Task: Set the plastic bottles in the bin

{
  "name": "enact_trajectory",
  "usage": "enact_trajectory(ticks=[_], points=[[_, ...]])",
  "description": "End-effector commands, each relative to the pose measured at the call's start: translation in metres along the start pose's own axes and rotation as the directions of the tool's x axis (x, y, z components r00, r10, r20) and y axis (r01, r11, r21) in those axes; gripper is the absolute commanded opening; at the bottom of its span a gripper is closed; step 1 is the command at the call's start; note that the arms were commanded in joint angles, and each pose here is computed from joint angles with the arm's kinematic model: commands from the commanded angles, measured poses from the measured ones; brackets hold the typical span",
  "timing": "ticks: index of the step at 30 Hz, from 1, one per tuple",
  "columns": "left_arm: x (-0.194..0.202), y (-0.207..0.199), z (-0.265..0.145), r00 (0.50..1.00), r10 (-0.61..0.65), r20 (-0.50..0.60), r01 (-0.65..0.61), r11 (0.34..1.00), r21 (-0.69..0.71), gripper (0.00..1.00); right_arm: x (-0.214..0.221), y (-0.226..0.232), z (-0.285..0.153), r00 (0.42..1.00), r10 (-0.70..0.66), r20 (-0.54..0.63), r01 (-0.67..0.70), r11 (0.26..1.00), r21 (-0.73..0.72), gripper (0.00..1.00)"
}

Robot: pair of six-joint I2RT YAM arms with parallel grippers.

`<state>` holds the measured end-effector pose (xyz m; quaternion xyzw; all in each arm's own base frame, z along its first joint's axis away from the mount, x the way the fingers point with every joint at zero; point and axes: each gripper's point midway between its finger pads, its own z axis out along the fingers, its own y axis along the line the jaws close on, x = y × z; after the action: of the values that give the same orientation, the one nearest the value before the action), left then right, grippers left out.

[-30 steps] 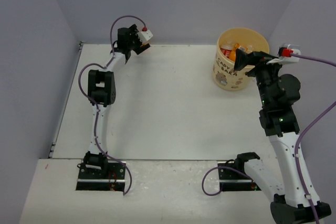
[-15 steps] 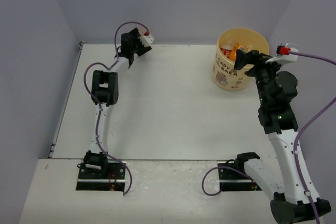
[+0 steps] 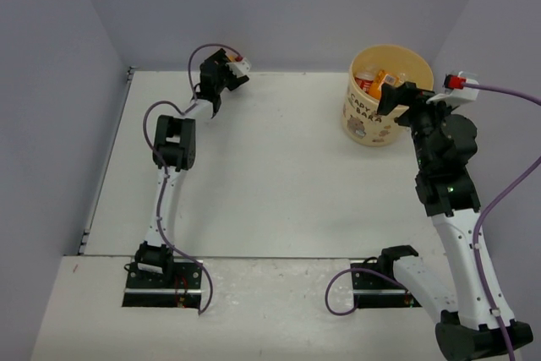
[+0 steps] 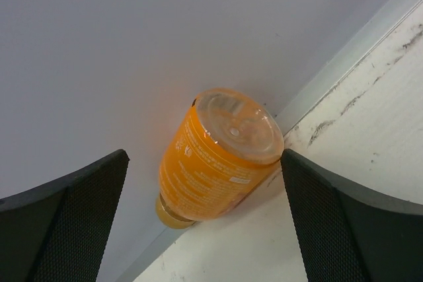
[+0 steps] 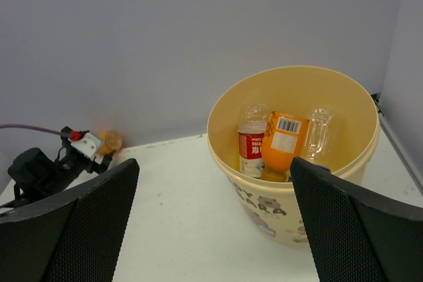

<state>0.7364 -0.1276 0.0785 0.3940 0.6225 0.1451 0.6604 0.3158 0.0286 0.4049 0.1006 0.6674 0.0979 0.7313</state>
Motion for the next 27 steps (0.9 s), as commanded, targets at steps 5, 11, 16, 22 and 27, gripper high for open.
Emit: enact_trajectory(ticks=[5, 11, 16, 22, 27], points=[[0.022, 0.020, 0.002, 1.000, -0.005, 0.016, 0.008, 0.987, -0.162, 0.99, 0.000, -0.001, -0.009, 0.998, 0.052, -0.028, -0.051, 0.999, 0.020, 0.99], [0.025, 0.046, 0.003, 0.993, -0.105, 0.059, 0.115, 0.970, -0.212, 0.80, 0.001, 0.002, -0.015, 0.995, 0.095, -0.043, -0.094, 0.995, 0.013, 0.99], [0.015, 0.045, 0.007, 0.982, -0.150, 0.114, 0.169, 0.967, -0.192, 0.70, -0.001, 0.003, -0.019, 0.993, 0.101, -0.057, -0.100, 0.995, 0.015, 0.99], [0.009, 0.048, 0.009, 0.971, -0.187, 0.146, 0.214, 0.957, -0.196, 0.49, -0.004, 0.002, -0.026, 0.993, 0.104, -0.061, -0.102, 0.994, 0.024, 0.99], [0.001, 0.051, 0.010, 0.969, -0.193, 0.155, 0.219, 0.960, -0.176, 0.40, -0.010, -0.002, -0.033, 0.994, 0.104, -0.035, -0.103, 0.994, 0.037, 0.99]])
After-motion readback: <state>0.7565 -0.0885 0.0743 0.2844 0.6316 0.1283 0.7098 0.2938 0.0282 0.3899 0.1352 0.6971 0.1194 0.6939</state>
